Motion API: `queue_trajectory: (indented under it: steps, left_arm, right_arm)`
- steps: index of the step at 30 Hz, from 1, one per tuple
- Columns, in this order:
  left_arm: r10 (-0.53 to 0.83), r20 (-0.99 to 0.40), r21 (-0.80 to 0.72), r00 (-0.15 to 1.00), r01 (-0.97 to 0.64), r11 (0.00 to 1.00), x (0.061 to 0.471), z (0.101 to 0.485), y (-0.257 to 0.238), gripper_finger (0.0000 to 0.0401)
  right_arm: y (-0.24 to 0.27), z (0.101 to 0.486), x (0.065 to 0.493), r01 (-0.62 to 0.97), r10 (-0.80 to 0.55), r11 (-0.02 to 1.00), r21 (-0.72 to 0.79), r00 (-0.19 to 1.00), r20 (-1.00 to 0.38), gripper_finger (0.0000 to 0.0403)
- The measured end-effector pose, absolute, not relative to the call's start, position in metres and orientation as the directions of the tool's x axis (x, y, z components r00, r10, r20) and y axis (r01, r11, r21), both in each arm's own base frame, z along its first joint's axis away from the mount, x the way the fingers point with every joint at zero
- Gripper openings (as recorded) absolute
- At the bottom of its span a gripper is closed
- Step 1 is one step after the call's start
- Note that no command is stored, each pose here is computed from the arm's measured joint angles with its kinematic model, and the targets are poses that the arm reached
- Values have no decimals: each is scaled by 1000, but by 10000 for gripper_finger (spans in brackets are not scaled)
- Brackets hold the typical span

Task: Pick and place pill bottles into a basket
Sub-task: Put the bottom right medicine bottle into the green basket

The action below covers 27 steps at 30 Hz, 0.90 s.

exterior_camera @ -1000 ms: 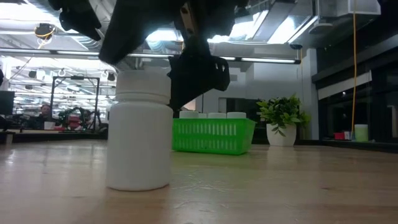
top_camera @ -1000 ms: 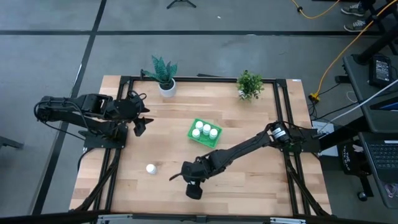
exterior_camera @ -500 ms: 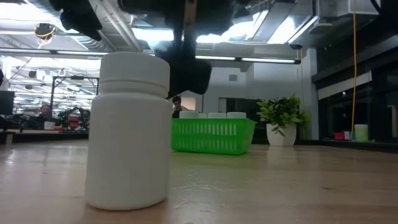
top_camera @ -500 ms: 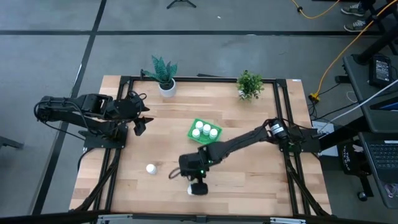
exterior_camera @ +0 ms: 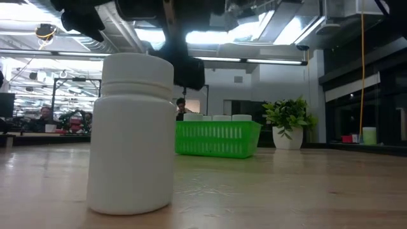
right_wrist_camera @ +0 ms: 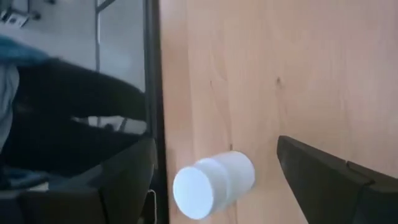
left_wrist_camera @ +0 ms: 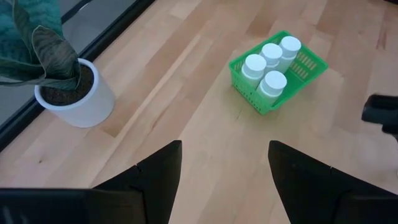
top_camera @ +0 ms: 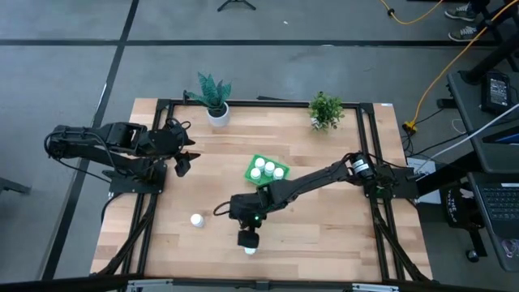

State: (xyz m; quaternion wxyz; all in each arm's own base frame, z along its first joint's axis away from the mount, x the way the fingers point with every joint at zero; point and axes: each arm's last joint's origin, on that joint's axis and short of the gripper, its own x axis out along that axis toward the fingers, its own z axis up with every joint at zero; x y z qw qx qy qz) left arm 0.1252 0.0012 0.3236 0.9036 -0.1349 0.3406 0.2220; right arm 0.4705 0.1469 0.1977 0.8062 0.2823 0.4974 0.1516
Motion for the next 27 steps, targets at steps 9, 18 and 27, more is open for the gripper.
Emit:
queue_trajectory:
  steps: [9,18,27]
  left_arm:
    - [313,-681,-90,662,-499,862,130,310,1,232]
    - [246,-721,-146,648,-490,859,136,282,-1,232]
    - [233,-671,-177,704,-458,871,143,280,-2,232]
  right_arm:
    - [168,234,455,295,162,894,337,488,-857,311]
    - [218,252,426,392,33,883,259,499,-866,295]
    - [234,232,423,344,-42,927,147,484,-874,295]
